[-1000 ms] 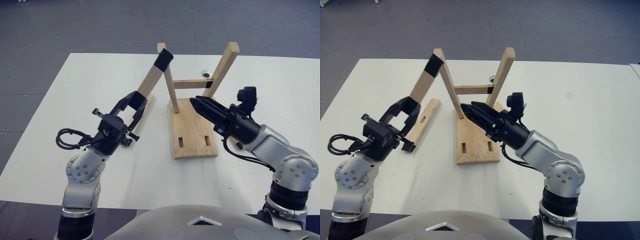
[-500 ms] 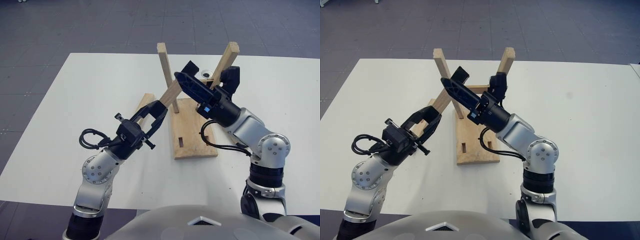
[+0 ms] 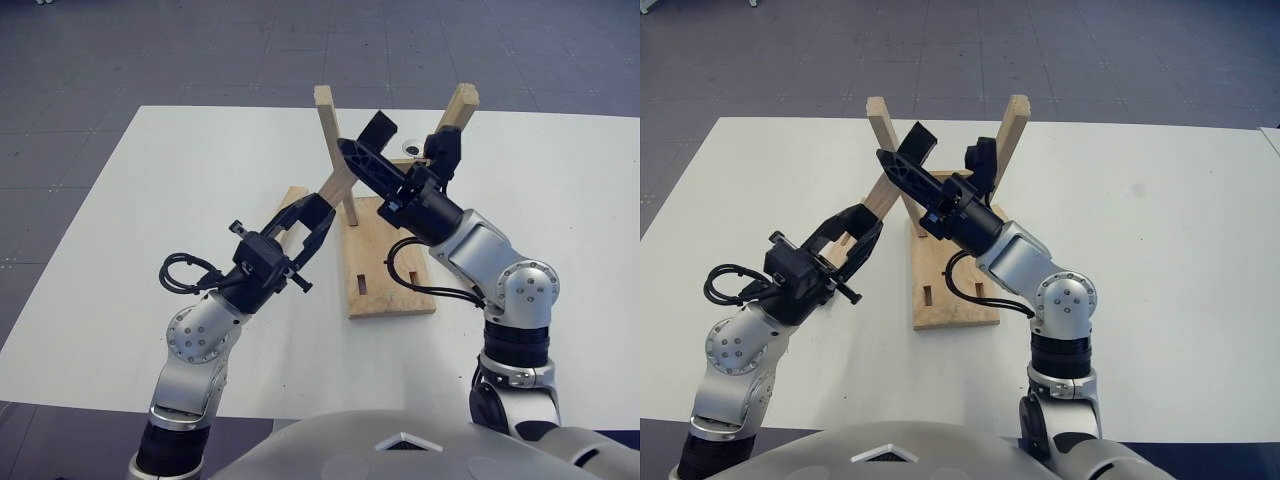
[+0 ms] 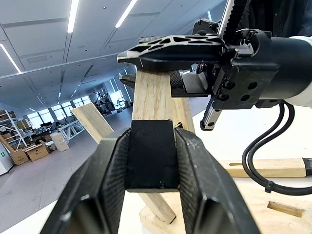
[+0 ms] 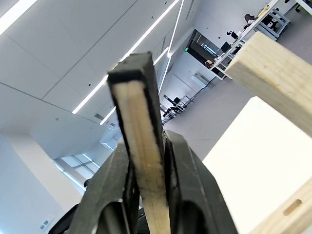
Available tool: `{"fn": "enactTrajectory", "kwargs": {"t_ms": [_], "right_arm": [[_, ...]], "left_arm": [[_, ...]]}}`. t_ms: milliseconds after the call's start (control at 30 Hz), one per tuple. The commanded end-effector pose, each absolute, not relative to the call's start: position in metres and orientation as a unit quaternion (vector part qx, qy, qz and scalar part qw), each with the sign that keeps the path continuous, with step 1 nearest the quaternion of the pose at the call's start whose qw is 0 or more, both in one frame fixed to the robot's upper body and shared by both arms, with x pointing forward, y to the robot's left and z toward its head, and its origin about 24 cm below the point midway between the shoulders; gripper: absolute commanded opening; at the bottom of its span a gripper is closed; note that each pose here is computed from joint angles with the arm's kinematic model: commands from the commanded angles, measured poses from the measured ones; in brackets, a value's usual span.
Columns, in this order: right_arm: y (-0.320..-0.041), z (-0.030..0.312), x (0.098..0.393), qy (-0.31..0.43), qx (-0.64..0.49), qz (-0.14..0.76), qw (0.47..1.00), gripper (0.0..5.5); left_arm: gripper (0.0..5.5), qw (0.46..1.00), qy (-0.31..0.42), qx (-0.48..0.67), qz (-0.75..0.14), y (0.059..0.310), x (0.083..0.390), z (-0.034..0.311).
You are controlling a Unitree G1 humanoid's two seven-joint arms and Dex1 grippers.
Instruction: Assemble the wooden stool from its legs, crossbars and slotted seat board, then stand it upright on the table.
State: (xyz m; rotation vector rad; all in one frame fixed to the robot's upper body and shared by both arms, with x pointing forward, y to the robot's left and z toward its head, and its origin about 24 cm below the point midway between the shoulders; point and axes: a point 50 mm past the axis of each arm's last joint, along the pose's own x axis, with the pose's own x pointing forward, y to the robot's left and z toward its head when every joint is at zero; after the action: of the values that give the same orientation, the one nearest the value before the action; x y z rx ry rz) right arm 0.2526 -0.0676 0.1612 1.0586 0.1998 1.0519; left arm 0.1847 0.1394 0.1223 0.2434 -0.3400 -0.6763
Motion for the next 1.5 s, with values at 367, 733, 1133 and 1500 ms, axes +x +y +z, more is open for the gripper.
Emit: {"fn": "enactTrajectory", "kwargs": {"t_ms": [367, 733, 1133, 1500], "right_arm": [[-0.071, 0.161, 0.258, 0.070, 0.466, 0.446, 0.761, 0.41], [-0.140, 0.154, 0.253, 0.069, 0.398, 0.371, 0.836, 0.41], [-0.205, 0.105, 0.255, 0.097, 0.154, 0.210, 0.961, 0.41], [-0.214, 0.088, 0.266, 0.055, 0.137, 0.173, 0.974, 0.41]], "left_arm": [[2.16, 0.918, -0.157, 0.139, -0.336, 0.140, 0.189, 0.119], [2.96, 0.928, -0.050, 0.200, -0.311, 0.181, 0.178, 0.072], [2.96, 0.946, -0.045, 0.193, -0.257, 0.183, 0.192, 0.058], [2.96, 0.951, -0.036, 0.179, -0.251, 0.173, 0.182, 0.053]]}}
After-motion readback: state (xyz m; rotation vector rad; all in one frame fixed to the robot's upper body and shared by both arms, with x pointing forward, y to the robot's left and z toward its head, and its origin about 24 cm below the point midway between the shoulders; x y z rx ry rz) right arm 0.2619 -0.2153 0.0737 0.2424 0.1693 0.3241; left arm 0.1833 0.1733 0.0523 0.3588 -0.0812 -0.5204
